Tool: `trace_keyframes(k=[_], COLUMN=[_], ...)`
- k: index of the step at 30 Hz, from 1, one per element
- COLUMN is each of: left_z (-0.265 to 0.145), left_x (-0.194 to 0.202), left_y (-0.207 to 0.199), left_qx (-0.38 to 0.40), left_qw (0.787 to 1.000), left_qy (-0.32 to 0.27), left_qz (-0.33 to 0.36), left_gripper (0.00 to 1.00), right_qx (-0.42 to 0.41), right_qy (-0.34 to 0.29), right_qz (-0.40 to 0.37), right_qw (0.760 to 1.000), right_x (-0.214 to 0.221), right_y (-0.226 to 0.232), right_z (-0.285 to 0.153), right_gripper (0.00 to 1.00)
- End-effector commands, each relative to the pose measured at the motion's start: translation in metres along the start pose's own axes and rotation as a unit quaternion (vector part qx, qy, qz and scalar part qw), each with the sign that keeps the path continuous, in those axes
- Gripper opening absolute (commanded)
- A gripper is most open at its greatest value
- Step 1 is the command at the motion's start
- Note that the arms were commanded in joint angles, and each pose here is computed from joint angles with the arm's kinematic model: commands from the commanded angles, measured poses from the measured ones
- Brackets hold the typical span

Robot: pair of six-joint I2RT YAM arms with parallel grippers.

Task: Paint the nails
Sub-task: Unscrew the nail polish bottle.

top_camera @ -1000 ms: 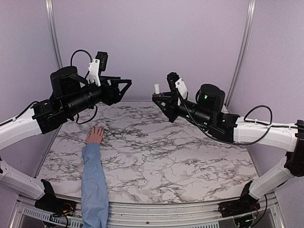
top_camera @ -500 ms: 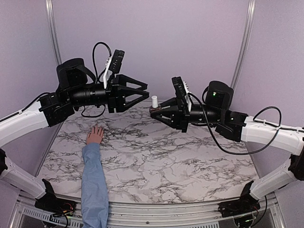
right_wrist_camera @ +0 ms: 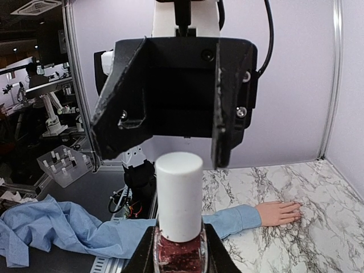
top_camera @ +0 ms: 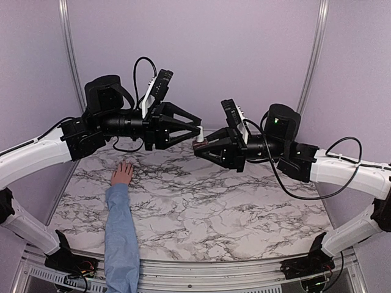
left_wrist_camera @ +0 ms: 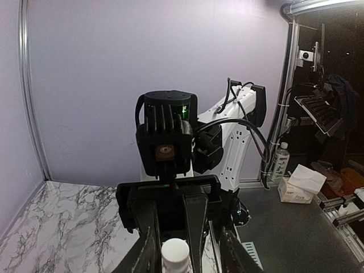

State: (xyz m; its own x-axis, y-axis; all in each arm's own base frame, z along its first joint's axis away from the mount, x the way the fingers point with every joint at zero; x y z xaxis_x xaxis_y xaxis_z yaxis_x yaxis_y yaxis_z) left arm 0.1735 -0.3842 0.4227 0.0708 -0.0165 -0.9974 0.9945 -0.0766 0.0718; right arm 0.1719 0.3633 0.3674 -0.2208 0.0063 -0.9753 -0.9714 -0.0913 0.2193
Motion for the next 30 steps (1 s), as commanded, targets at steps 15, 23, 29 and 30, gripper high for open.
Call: trace_keyframes(k=[15,23,29,30], left_z=[0.002,0.001,0.003,0.004], left_x=[0.014,0.014,0.021,0.021], left_y=[0.005,0.014,0.042,0.046], left_qx=[-0.021,-0.059,-0.148,-0.158], left_qw=[0.999,0.998,0.988,0.986], left_qy=[0.026,0.03,0.045,0.046], left_qz=[0.02,0.011,0.009,0.003], left_gripper=[0.21,0.03,0.0,0.0], right_qx=[-0.007,0.05,0.15,0.166], right_qy=[-0.012,-0.023,-0.041,-0.042], right_qz=[-0.016,-0.02,-0.036,-0.034], right_qw=[1.0,0.998,0.987,0.985], right_x=[-0.012,-0.017,-0.027,-0.028], right_y=[0.008,-0.009,-0.04,-0.046], right_z=[-0.002,-0.002,-0.006,-0.006], right_gripper=[0.0,0.0,0.0,0.0])
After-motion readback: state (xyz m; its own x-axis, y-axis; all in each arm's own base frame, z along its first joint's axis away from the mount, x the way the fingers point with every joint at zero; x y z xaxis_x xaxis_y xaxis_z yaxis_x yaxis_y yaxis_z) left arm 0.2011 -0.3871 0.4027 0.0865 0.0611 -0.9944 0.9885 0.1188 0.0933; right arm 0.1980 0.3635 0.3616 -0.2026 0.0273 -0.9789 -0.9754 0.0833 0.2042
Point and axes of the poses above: each gripper's point midway between its finger pads, its own z axis out along the fingers, its own y axis along the line the jaws close on, x = y × z, the point moved 2 cm from there along -z, back along the fingers, and after that the axes turned 8 degrees about z, right-handed, at the moved point
